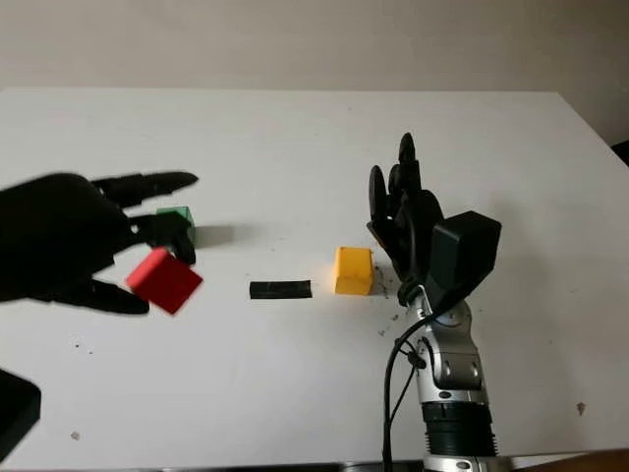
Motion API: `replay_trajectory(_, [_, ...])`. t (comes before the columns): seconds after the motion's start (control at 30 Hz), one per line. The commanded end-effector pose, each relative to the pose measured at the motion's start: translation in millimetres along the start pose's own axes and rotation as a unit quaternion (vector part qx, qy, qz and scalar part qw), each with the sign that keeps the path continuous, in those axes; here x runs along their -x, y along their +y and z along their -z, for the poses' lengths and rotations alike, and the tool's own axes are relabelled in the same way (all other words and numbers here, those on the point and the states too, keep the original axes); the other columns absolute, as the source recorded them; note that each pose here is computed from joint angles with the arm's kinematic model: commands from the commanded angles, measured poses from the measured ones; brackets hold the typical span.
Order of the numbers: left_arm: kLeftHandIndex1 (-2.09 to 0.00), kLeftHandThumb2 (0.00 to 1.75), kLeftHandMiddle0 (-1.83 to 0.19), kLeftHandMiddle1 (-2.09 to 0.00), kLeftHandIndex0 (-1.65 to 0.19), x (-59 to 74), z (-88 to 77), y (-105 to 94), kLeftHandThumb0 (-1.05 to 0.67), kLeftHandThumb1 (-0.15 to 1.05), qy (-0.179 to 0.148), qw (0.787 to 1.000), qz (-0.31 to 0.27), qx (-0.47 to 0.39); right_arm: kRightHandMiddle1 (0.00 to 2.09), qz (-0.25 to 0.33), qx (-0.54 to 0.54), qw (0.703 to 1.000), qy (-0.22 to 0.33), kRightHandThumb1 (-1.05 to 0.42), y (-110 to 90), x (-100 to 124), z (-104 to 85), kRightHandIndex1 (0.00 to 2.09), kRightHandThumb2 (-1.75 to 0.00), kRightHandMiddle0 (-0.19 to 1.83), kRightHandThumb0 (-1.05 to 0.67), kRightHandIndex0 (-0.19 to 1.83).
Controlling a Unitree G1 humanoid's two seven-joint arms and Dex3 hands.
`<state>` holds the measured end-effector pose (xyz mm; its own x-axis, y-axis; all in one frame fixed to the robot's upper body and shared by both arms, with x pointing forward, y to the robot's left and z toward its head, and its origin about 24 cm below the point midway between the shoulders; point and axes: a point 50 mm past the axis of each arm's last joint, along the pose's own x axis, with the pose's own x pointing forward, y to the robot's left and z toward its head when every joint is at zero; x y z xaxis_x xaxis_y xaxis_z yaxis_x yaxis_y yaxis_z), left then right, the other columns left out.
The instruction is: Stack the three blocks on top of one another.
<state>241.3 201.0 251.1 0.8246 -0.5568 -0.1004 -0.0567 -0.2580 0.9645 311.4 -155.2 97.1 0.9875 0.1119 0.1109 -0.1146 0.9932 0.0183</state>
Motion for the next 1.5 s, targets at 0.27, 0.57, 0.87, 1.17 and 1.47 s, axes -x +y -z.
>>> replay_trajectory(0.27, [-1.49,0.06,-0.18,-0.06,-0.23,-80.3,8.2,-6.9,-0.48,1.04,-0.094,0.995,0.012,0.039,0.00,0.008,-0.001,1.000,-0.009,-1.05,1,0,-3.6,0.00,-0.62,-0.19,-0.62,-0.19])
replay_trajectory(0.57, [-1.51,0.05,-0.28,-0.08,-0.30,-122.1,-10.1,-18.4,-0.44,1.00,-0.137,0.988,0.055,0.040,0.00,0.003,-0.004,1.000,-0.006,-1.05,3,3,-2.2,0.00,-0.62,-0.19,-0.61,-0.19])
replay_trajectory(0.87, [-1.80,0.05,-0.28,-0.06,-0.33,-137.1,-26.9,-31.0,-0.44,0.97,-0.157,0.985,0.064,0.013,0.00,0.009,-0.003,1.000,-0.006,-1.05,4,4,-3.1,0.00,-0.60,-0.19,-0.60,-0.19])
replay_trajectory(1.17, [-1.83,0.05,-0.27,-0.06,-0.30,-138.4,-39.8,-43.5,-0.45,0.95,-0.177,0.980,0.088,-0.017,0.00,0.006,-0.004,1.000,-0.009,-1.05,6,5,-4.4,0.00,-0.61,-0.19,-0.59,-0.19])
replay_trajectory(1.47, [-1.74,0.06,-0.23,-0.04,-0.27,-137.9,-43.7,-49.8,-0.45,0.98,-0.187,0.977,0.102,-0.033,0.00,0.009,-0.007,1.000,-0.011,-1.05,6,5,-3.9,0.00,-0.60,-0.19,-0.59,-0.19])
